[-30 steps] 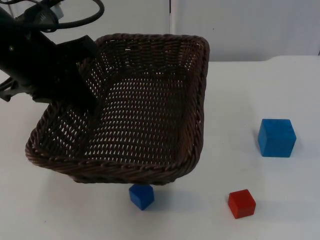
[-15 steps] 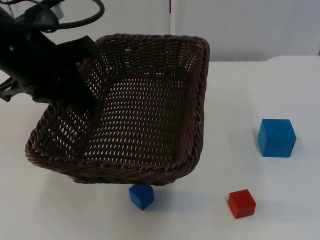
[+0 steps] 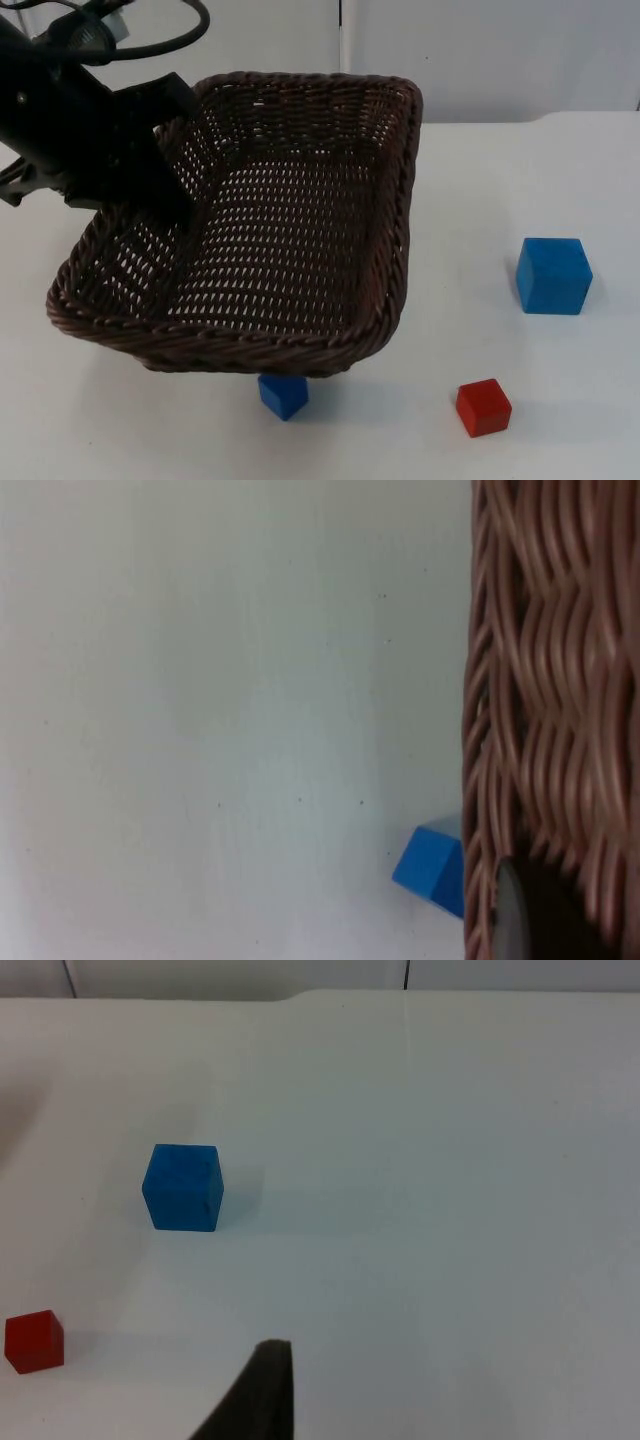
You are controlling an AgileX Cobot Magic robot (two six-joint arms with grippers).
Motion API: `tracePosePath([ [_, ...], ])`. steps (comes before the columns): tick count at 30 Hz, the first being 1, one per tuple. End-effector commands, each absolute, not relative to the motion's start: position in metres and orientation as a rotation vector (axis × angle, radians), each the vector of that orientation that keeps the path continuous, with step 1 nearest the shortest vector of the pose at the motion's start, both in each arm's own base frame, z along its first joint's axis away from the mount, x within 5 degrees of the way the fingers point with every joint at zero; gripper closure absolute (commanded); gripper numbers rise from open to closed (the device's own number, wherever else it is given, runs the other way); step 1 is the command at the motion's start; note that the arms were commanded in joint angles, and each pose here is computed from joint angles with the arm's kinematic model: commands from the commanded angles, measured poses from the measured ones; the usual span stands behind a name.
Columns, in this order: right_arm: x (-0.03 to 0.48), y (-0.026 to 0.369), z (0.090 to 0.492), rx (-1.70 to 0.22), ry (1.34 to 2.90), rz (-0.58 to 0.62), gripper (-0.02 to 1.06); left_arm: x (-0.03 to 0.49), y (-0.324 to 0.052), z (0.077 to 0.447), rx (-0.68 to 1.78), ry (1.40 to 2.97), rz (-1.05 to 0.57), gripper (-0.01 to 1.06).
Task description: Pick up the basket with the left hand and place the largest block into the basket with the right hand.
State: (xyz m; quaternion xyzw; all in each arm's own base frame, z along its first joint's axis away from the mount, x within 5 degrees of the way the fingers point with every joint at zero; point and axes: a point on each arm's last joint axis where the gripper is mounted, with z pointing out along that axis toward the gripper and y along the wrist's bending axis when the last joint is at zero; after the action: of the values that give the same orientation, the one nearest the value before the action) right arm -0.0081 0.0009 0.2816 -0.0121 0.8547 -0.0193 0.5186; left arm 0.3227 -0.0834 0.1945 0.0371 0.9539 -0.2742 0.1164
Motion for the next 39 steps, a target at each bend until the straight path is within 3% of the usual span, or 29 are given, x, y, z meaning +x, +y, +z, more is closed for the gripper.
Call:
tracePosePath([
  [1,-0.008,0.001,0.281,-0.026,2.045,-0.053,-0.01,0.32,-0.085,0.2,0.103,2.783,-0.83,1.05],
  [22,-0.007,0.001,0.281,-0.027,2.046,-0.048,-0.01,0.319,-0.084,0.199,0.124,2.797,-0.825,1.05],
  [29,0.036,0.0,0.285,-0.026,2.271,-0.024,-0.01,0.32,-0.084,0.199,0.114,2.784,-0.81,1.05],
  [39,0.118,0.01,0.3,-0.078,2.381,0.152,-0.01,0.321,-0.083,0.199,0.112,2.781,-0.807,1.05],
])
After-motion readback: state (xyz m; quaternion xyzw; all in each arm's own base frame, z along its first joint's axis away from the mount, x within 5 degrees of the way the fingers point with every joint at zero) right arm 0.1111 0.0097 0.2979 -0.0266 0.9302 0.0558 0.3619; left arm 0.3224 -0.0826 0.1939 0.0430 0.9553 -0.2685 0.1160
